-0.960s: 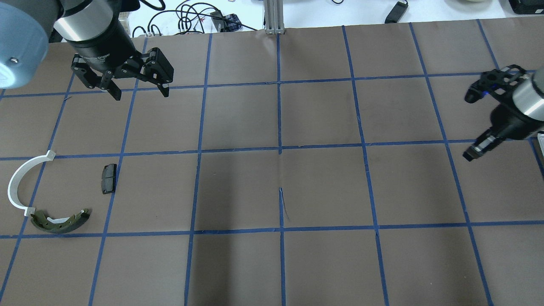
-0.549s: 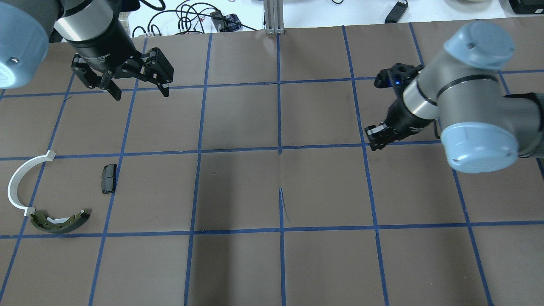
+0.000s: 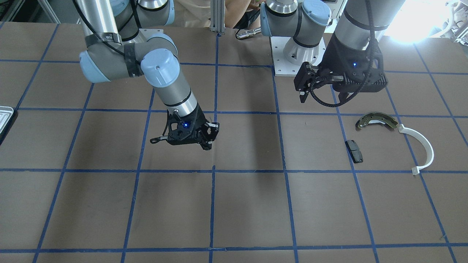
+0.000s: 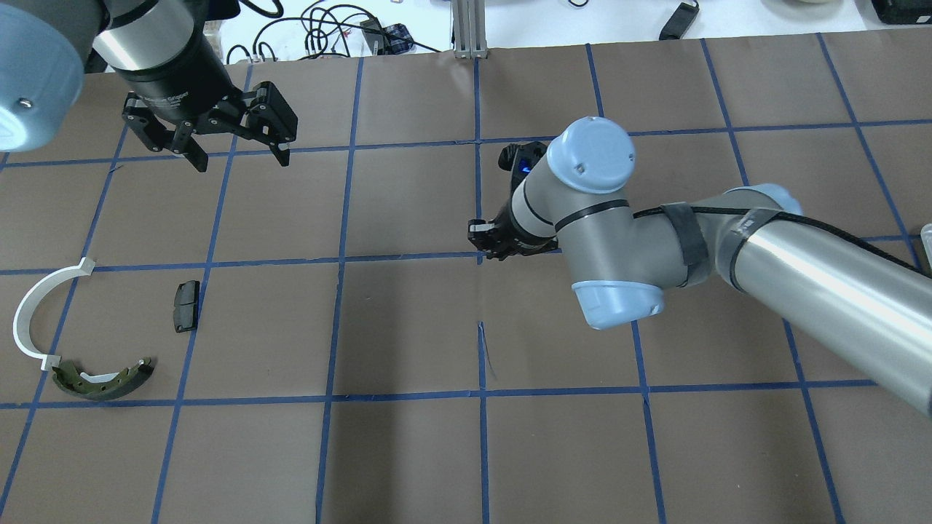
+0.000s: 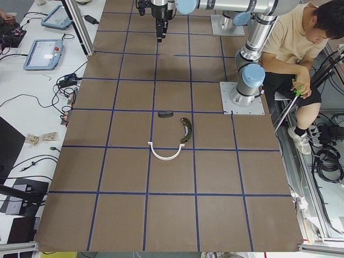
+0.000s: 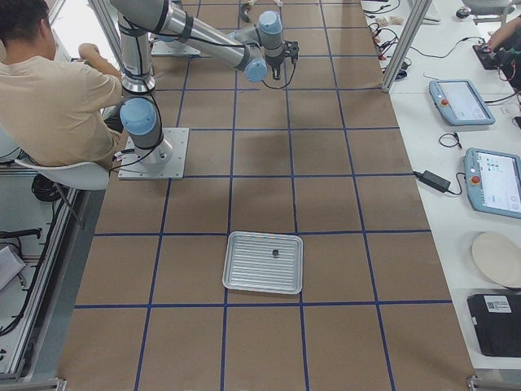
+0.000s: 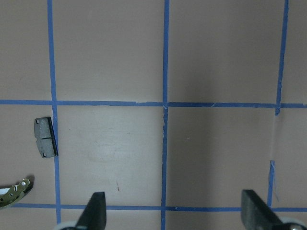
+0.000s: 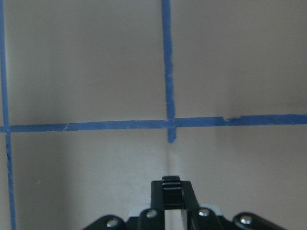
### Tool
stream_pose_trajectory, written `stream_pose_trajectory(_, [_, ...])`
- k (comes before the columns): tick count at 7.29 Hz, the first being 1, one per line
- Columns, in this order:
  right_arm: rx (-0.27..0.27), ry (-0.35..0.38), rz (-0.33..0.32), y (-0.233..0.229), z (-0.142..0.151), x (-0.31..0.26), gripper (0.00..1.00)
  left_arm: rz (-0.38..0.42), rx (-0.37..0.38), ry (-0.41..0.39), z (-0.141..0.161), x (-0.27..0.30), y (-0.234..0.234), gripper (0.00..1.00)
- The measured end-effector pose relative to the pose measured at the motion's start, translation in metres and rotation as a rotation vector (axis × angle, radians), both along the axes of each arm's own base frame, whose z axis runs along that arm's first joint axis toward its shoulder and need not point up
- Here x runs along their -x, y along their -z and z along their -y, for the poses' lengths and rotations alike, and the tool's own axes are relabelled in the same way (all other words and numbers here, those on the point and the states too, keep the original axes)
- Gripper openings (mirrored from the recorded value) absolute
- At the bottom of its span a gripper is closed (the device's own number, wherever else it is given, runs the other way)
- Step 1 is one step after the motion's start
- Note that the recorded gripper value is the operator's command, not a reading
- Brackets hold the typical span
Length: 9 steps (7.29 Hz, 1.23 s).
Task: Place bearing gear from tray to pile
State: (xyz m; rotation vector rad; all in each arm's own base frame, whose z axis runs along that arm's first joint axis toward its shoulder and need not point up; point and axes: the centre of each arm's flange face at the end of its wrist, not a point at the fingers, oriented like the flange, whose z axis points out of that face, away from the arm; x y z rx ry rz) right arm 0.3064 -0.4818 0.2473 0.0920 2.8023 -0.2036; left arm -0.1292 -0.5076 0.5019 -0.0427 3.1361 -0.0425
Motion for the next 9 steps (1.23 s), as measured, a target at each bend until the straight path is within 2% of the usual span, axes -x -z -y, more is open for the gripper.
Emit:
stream_pose_trajectory(1, [-0.015,0.008,0.034,0.008,0.001,-0.011,1.0,0.0,0.0,0.0,0.0,0.0,0.0,1.0])
stream_pose_trajectory(2, [-0.025,0.006,0.042,0.012,0.003,-0.011,1.0,-0.001,0.0,0.0,0.0,0.0,0.0,1.0])
stream_pose_trajectory(4, [-0.032,-0.018,0.012,0.0,0.011,0.017,1.0,-0.001,0.0,0.0,0.0,0.0,0.0,1.0])
stream_pose_trajectory(5, [-0.038,-0.079,-0.038,-0.02,0.014,0.053,1.0,-0.001,0.001,0.001,0.0,0.0,0.0,1.0])
stream_pose_trajectory(7, [-0.052,-0.224,-0.206,-0.073,0.009,0.16,1.0,0.002,-0.005,-0.005,0.007,0.002,0.003,1.0])
stream_pose_trajectory(9, [-0.061,-0.253,-0.384,-0.118,0.001,0.282,1.0,-0.005,-0.045,-0.042,0.021,0.02,0.026,1.0])
